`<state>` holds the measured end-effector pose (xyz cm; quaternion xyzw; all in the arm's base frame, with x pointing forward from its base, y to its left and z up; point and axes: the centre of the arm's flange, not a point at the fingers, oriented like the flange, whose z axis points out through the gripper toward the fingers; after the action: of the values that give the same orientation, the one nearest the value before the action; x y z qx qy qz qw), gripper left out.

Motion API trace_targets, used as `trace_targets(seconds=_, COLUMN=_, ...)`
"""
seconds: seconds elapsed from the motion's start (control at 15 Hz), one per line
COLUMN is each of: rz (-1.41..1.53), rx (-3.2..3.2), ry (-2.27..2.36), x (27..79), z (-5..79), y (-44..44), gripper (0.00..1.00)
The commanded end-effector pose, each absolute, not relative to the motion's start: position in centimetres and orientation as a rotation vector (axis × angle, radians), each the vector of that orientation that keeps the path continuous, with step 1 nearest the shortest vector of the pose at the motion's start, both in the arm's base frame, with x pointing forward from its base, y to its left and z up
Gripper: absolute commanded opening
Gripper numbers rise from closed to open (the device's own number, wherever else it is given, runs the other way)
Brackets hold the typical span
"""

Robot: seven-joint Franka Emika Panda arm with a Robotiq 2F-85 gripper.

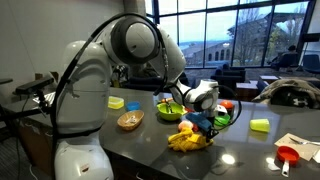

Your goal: Fold the yellow towel twice

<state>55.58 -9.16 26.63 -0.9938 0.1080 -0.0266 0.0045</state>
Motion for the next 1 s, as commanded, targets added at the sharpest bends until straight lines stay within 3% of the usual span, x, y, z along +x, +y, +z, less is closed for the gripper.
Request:
trace_targets(seconds=0.0, rz=-0.083, rx=-3.114, ry=0.331, x=56.2, z=27.2, y=-9.1, gripper=0.00)
trace_targets(seconds=0.93, rz=-0.107, rx=-3.112, ry=0.330, x=54.7, z=33.0, y=-7.1, gripper=0.02)
